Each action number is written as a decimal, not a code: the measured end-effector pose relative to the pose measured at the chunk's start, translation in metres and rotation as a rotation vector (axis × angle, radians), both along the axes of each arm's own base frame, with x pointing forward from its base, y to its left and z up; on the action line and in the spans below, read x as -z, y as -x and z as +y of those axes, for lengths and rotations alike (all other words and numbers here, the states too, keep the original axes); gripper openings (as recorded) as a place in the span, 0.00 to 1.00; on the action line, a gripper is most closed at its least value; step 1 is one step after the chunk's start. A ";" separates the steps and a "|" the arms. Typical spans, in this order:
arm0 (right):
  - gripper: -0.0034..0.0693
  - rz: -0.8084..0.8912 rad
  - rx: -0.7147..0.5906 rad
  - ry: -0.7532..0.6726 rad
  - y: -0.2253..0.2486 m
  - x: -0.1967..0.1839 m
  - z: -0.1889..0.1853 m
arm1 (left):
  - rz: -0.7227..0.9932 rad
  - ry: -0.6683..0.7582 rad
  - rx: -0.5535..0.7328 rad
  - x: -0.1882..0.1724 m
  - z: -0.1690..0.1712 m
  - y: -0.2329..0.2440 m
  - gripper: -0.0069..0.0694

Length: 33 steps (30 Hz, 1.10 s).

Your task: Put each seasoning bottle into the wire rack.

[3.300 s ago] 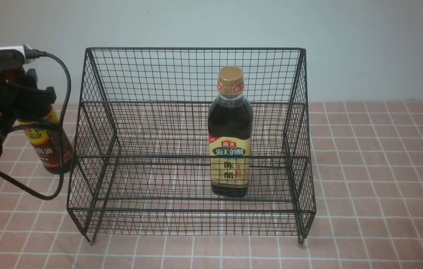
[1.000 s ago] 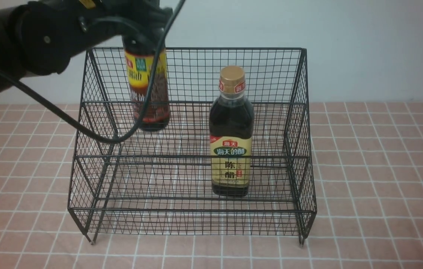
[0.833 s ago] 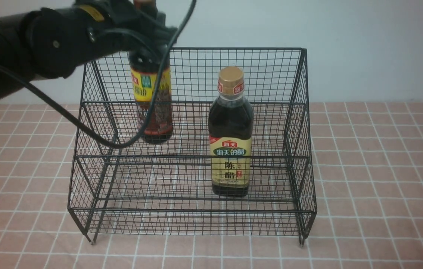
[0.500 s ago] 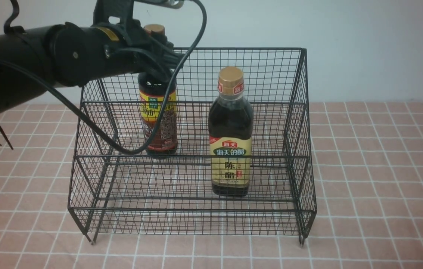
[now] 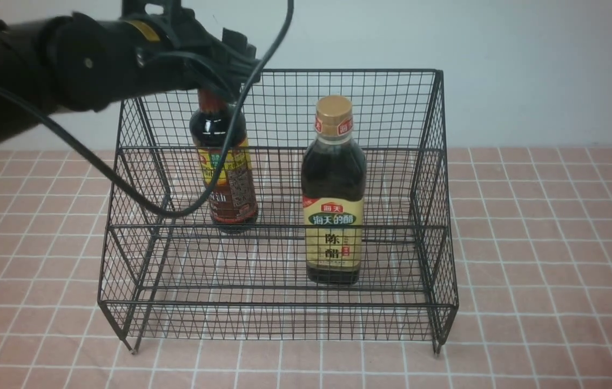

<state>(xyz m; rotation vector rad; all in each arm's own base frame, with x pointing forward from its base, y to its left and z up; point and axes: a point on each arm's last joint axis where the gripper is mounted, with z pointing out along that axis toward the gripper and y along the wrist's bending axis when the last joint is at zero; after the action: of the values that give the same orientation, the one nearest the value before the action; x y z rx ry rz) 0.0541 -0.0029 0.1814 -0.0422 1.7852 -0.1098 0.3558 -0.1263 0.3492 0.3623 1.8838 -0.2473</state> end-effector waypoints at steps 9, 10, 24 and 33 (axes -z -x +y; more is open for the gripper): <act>0.03 0.000 0.000 0.001 0.000 0.000 0.000 | -0.072 0.019 0.047 -0.072 0.020 0.069 0.44; 0.03 0.000 0.000 0.001 0.000 0.000 0.000 | -0.062 0.016 0.056 -0.077 0.022 0.078 0.38; 0.03 0.000 0.000 0.001 0.000 0.000 0.000 | -0.007 0.137 0.050 -0.061 0.066 0.215 0.08; 0.03 0.000 0.000 0.001 0.000 0.000 0.000 | 0.033 0.128 0.060 -0.016 0.081 0.264 0.08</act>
<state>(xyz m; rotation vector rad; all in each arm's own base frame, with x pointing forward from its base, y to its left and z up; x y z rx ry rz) 0.0541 -0.0029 0.1814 -0.0429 1.7852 -0.1107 0.0917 -0.0448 0.3654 0.3294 1.8803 -0.4137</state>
